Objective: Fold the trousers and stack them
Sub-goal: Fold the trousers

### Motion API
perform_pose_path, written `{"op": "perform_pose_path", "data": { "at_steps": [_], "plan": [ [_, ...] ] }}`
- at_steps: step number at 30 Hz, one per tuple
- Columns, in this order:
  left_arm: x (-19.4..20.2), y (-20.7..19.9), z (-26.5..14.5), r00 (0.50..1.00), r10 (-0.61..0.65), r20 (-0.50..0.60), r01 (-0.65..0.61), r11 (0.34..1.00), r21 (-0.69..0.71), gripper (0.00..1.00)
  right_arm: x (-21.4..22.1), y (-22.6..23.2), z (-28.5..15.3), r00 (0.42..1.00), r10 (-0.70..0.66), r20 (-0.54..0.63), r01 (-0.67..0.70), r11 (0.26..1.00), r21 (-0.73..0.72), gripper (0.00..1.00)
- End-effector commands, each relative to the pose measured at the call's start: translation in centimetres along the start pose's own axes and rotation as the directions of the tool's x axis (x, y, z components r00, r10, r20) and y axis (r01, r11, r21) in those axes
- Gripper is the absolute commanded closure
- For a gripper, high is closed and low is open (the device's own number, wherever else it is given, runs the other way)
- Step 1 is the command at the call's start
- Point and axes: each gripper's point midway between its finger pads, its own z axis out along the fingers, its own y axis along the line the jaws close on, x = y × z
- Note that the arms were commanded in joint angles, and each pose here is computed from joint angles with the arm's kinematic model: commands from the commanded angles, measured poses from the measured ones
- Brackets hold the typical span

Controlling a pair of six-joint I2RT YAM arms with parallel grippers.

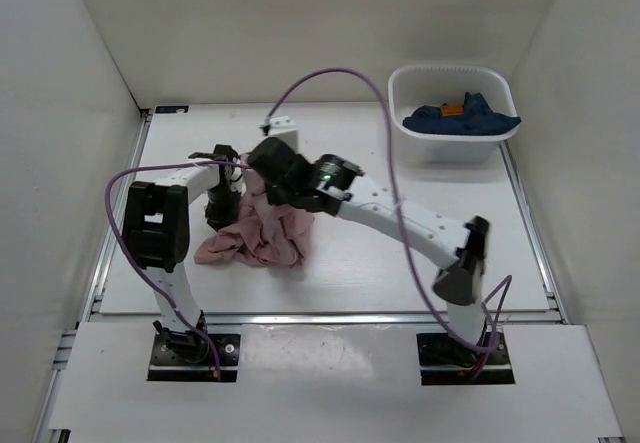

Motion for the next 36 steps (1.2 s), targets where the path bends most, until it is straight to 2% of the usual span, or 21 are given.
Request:
{"op": "perform_pose_path", "data": {
  "at_steps": [1,3,4,6,7,10,12,14,16,18,21,24,26,31,32,35,36],
  "plan": [
    [-2.2,2.8,-2.7,0.991,-0.004,0.134,0.025,0.988,-0.155,0.63,-2.9,-9.4,-5.0,0.990,0.101,0.096,-0.114,0.984,0.140,1.00],
    [-2.9,3.8,-4.0,0.984,-0.017,0.177,0.051,0.981,-0.190,0.57,-1.7,-14.7,-6.4,0.989,0.126,0.075,-0.141,0.960,0.240,1.00],
    [-2.9,4.2,-4.0,0.984,-0.029,0.177,0.063,0.980,-0.190,0.54,-1.5,-15.1,-7.1,0.989,0.128,0.078,-0.143,0.960,0.239,1.00],
    [-3.3,4.4,-4.6,0.980,-0.030,0.197,0.070,0.978,-0.198,0.42,-0.8,-18.9,-8.8,0.991,0.131,0.039,-0.136,0.948,0.286,1.00],
    [-3.7,4.4,-4.9,0.977,-0.030,0.209,0.073,0.978,-0.197,0.39,0.0,-21.2,-9.4,0.990,0.139,-0.001,-0.131,0.934,0.333,1.00],
    [-3.6,3.9,-5.1,0.982,-0.030,0.187,0.061,0.984,-0.166,0.29,0.3,-25.4,-11.9,0.992,0.126,-0.024,-0.104,0.904,0.415,1.00],
    [-3.9,2.8,-4.9,0.982,-0.016,0.188,0.042,0.990,-0.134,0.26,0.1,-26.8,-13.0,0.992,0.121,-0.026,-0.096,0.889,0.448,1.00],
    [-3.5,0.7,-4.1,0.989,0.022,0.143,-0.010,0.996,-0.086,0.25,-0.3,-27.1,-13.3,0.995,0.101,-0.025,-0.079,0.890,0.450,1.00],
    [-3.7,-1.7,-3.7,0.992,0.048,0.118,-0.049,0.999,0.004,0.23,-1.1,-25.6,-11.6,0.994,0.107,-0.031,-0.087,0.917,0.390,1.00],
    [-3.7,-4.7,-3.1,0.992,0.084,0.094,-0.094,0.990,0.103,0.23,-0.2,-22.1,-8.3,0.990,0.092,-0.108,-0.058,0.958,0.282,1.00],
    [-3.6,-8.4,-3.2,0.988,0.132,0.073,-0.145,0.965,0.218,0.22,1.3,-19.4,-3.9,0.981,0.052,-0.185,-0.004,0.969,0.249,1.00],
    [-3.7,-9.7,-2.5,0.985,0.164,0.052,-0.172,0.958,0.232,0.22,3.7,-17.4,0.3,0.960,0.102,-0.262,-0.037,0.970,0.239,1.00],
    [-3.2,-9.7,-1.8,0.986,0.166,0.019,-0.166,0.959,0.232,0.22,4.6,-15.9,3.2,0.955,0.140,-0.261,-0.070,0.963,0.261,1.00],
    [-3.1,-9.9,-0.6,0.986,0.167,-0.009,-0.160,0.957,0.241,0.22,1.7,-10.9,6.9,0.974,0.169,-0.151,-0.137,0.969,0.203,1.00],
    [-2.3,-10.4,0.4,0.984,0.169,-0.050,-0.150,0.950,0.274,0.32,0.8,-8.9,8.0,0.979,0.180,-0.099,-0.160,0.971,0.175,1.00],
    [-2.4,-10.9,0.5,0.984,0.170,-0.054,-0.146,0.942,0.301,0.46,0.8,-7.9,8.3,0.980,0.183,-0.075,-0.169,0.972,0.161,1.00],
    [-2.4,-10.9,0.5,0.984,0.170,-0.054,-0.146,0.942,0.301,0.46,0.9,-7.9,8.5,0.980,0.183,-0.073,-0.170,0.972,0.160,1.00]
  ]
}}
